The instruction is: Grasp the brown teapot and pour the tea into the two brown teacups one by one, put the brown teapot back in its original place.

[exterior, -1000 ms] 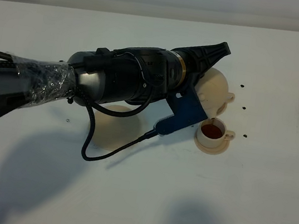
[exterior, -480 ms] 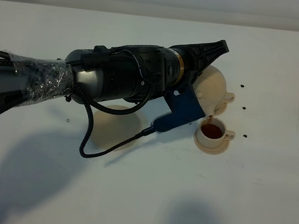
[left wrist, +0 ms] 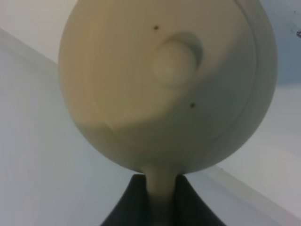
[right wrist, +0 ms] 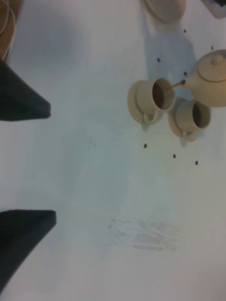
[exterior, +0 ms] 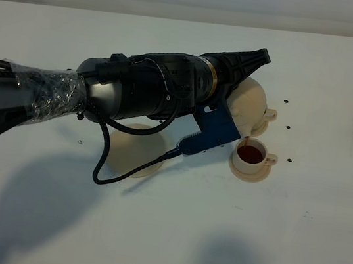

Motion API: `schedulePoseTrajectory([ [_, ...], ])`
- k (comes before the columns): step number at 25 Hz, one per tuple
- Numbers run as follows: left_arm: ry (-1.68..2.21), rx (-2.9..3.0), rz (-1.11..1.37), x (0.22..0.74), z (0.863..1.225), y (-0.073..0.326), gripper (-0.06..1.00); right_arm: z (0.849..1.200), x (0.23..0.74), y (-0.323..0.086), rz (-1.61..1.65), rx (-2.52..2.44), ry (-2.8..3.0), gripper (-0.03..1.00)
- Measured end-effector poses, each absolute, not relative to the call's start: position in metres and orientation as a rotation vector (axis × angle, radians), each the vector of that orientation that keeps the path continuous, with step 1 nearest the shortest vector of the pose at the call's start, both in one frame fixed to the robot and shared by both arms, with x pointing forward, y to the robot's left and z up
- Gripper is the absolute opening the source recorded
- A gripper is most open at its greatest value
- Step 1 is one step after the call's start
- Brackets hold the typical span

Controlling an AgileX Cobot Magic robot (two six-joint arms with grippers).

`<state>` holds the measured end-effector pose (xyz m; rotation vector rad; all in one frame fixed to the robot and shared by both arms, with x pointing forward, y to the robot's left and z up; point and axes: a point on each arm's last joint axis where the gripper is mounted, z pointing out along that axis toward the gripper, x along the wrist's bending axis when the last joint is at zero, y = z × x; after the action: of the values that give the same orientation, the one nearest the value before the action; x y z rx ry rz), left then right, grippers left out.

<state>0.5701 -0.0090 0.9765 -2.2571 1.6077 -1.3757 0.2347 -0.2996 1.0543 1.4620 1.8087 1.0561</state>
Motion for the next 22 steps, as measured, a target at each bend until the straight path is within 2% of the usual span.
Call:
schedulePoseTrajectory([
  [13,1.605,-2.264,-1.376,0.57,0.9764,-0.0091,0.08,1.0543,0.2347,-0.2996,1.056,1.462,1.809,0.44],
  [22,1.467,-2.411,-1.345,0.5699,0.9741,-0.0058,0.08,1.0543,0.2347,-0.2996,1.056,1.462,1.809,0.44],
])
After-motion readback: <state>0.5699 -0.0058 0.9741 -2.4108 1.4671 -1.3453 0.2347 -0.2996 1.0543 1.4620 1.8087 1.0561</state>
